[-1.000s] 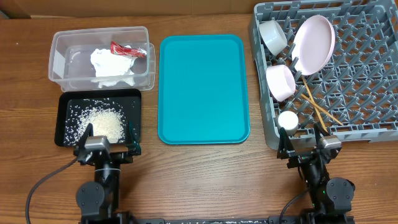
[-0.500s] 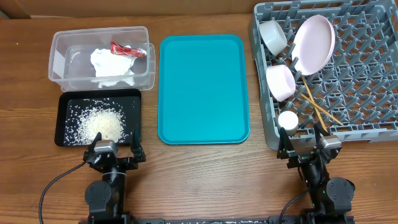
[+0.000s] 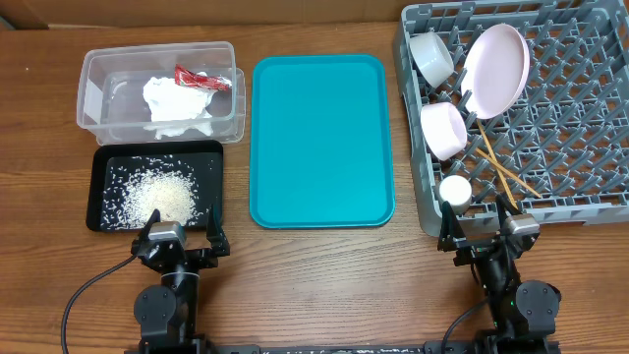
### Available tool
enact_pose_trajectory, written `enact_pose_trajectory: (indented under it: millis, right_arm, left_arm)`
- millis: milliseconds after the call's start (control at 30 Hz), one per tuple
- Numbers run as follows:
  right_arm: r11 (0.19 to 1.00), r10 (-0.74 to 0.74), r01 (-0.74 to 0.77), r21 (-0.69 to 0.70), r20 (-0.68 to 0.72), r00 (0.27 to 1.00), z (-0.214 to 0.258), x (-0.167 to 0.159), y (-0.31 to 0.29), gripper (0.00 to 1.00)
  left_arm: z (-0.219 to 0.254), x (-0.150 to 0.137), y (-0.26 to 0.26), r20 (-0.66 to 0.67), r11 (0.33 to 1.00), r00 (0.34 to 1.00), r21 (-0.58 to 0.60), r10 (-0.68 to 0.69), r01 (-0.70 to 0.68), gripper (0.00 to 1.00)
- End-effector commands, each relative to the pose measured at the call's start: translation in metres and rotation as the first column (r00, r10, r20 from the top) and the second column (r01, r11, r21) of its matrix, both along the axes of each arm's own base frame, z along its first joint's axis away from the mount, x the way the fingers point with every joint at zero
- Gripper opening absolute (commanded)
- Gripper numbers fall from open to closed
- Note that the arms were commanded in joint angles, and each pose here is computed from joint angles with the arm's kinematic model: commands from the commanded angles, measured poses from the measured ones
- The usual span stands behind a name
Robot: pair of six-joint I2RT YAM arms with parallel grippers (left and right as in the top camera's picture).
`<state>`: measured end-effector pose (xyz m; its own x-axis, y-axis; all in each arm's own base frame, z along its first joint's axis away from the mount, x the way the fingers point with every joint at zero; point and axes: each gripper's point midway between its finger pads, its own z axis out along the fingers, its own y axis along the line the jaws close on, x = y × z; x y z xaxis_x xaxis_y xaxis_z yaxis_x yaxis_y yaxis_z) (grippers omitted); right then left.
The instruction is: Sort waste into correct bins and load items into the dishwasher
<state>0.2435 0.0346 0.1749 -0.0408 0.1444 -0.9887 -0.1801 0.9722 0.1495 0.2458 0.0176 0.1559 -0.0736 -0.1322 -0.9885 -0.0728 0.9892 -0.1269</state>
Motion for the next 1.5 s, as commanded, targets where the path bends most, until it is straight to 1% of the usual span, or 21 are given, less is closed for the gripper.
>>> enact_pose_trajectory:
  millis: [0, 1467]
  right_arm:
    - [1.0, -0.002, 0.002, 0.004, 0.003, 1.0, -0.0018, 0.0001, -0.0004, 1.0]
    - [1.0, -0.002, 0.002, 0.004, 0.003, 1.0, -0.0018, 0.0001, -0.0004, 1.0]
  left_arm:
    - [-0.0002, -0.0002, -0.0012, 0.005, 1.0, 1.0, -0.009, -0.001, 0.001, 1.0]
    - [-0.0002, -0.0002, -0.0012, 0.005, 1.0, 1.0, -0.009, -0.001, 0.001, 1.0]
